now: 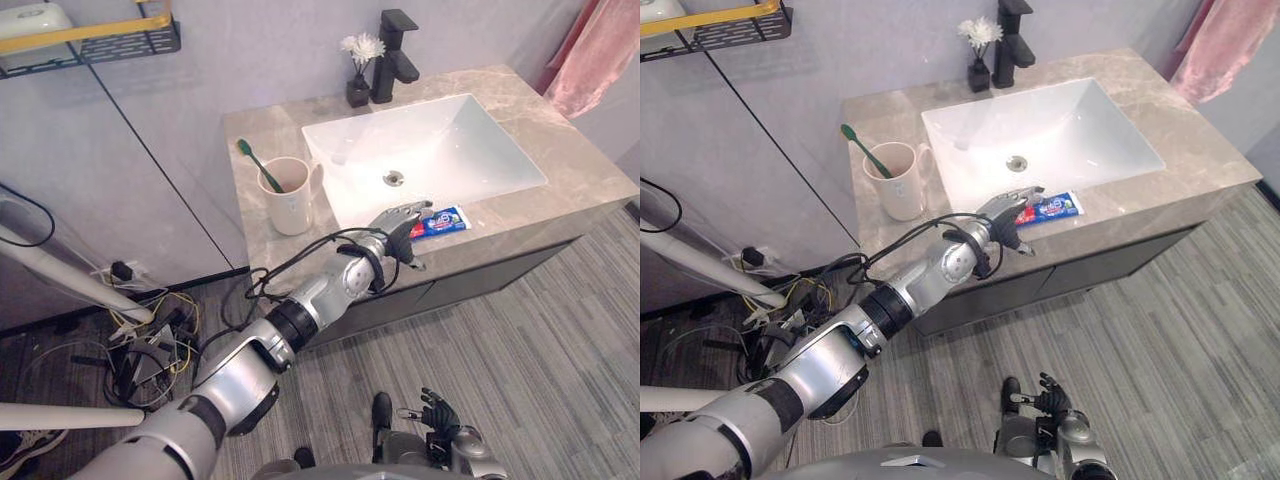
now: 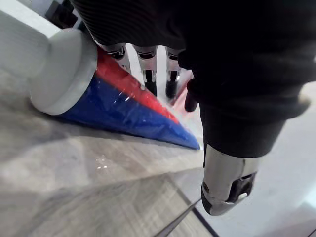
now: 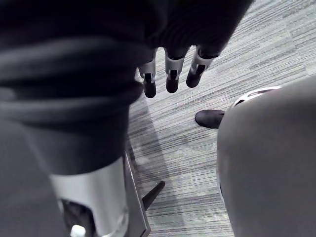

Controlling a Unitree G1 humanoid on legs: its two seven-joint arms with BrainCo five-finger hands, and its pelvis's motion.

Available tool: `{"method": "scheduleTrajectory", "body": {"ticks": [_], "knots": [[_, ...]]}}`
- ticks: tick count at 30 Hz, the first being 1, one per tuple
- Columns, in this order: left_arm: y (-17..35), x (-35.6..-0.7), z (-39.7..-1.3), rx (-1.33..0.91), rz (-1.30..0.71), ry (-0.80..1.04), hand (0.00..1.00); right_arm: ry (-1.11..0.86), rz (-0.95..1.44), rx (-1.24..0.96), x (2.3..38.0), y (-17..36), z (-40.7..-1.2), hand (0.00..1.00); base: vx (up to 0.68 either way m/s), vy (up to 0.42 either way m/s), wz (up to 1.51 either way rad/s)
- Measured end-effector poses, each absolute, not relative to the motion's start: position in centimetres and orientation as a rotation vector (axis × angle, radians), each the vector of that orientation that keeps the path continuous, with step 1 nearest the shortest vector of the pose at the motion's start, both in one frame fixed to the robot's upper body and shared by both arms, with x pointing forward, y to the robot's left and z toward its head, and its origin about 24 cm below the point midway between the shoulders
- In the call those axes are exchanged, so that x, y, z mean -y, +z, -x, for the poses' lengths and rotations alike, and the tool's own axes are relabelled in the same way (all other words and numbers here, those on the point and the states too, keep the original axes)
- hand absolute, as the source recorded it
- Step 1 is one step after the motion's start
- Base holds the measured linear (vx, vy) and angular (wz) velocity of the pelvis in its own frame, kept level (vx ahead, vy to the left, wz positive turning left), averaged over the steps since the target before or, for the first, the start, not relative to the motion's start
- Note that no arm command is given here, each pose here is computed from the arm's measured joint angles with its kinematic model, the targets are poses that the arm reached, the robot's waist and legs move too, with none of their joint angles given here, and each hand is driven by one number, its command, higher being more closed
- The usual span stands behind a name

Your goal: Organize washtable

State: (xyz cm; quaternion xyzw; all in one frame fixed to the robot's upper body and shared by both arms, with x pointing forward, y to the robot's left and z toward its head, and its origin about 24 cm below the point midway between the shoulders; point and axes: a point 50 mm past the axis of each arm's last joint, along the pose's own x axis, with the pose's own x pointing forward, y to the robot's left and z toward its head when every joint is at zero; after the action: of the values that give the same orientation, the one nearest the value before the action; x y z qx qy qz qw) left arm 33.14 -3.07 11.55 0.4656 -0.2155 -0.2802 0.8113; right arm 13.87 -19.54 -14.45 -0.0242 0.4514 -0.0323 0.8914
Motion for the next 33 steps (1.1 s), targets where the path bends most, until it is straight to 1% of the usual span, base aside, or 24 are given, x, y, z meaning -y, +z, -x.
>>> {"method": "scheduleTrajectory", "body": {"ticks": [13,18,33], "knots": [[12.0,3.5,-33.2,0.488,-0.969,-0.56,1.0,-0.063,0.053,-0.934,19.5,-14.4,-14.0,0.0,0.0,0.001,-0.02],[12.5,4.0,-33.3,0.537,-1.047,-0.548,1.0,-0.061,0.055,-0.933,19.4,-14.4,-14.0,0.0,0.0,-0.001,-0.04],[12.5,4.8,-33.0,0.636,-1.186,-0.561,1.0,-0.062,0.071,-0.917,19.3,-14.3,-14.2,0.0,0.0,0.0,0.0]]}}
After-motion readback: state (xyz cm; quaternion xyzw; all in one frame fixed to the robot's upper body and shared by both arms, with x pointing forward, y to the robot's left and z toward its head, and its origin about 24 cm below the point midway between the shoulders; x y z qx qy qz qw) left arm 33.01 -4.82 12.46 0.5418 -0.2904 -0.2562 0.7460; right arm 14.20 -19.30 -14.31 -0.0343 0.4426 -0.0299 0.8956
